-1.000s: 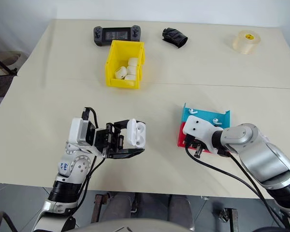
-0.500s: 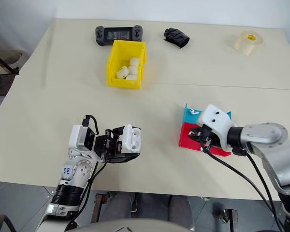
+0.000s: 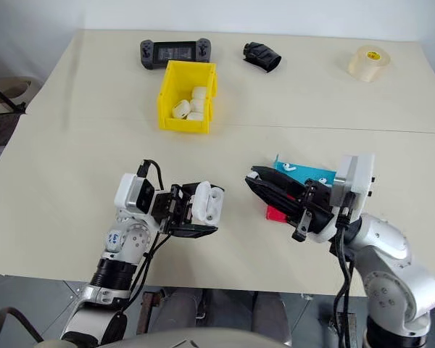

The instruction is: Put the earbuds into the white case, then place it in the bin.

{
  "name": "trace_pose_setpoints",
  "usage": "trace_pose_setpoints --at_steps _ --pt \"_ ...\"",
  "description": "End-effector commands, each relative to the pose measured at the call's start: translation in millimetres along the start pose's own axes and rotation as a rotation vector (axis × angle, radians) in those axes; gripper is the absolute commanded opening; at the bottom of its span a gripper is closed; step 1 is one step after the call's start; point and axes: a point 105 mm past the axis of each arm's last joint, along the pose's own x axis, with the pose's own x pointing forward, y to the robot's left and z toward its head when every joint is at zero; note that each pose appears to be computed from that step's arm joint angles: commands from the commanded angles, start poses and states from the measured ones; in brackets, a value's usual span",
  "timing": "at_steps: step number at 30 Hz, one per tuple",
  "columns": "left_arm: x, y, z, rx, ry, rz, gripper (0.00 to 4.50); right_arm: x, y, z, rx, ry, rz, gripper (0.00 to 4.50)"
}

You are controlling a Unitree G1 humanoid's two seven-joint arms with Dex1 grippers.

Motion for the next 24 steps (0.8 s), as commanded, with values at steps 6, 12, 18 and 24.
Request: trace_pose_setpoints --at_steps 6,12,18,24 --pt "9.0 5.1 7.9 -0.008 -0.029 -0.028 2.80 13.3 30.9 6.8 0.008 -0.156 0.051 0.45" --pt "14.3 9.1 13.5 -0.018 -0.039 -0.037 2.80 22.0 36.2 -1.6 0.001 -0.206 0.059 0.45" --pt "23.1 12.8 22.4 -0.019 -0.042 -0.052 2.80 28.4 33.1 -7.9 -0.041 -0.231 0.046 0.45" --pt "28.5 15.0 27.7 -0.017 -0.043 -0.058 2.80 30.4 24.3 -13.1 -0.061 -0.240 0.016 0.45"
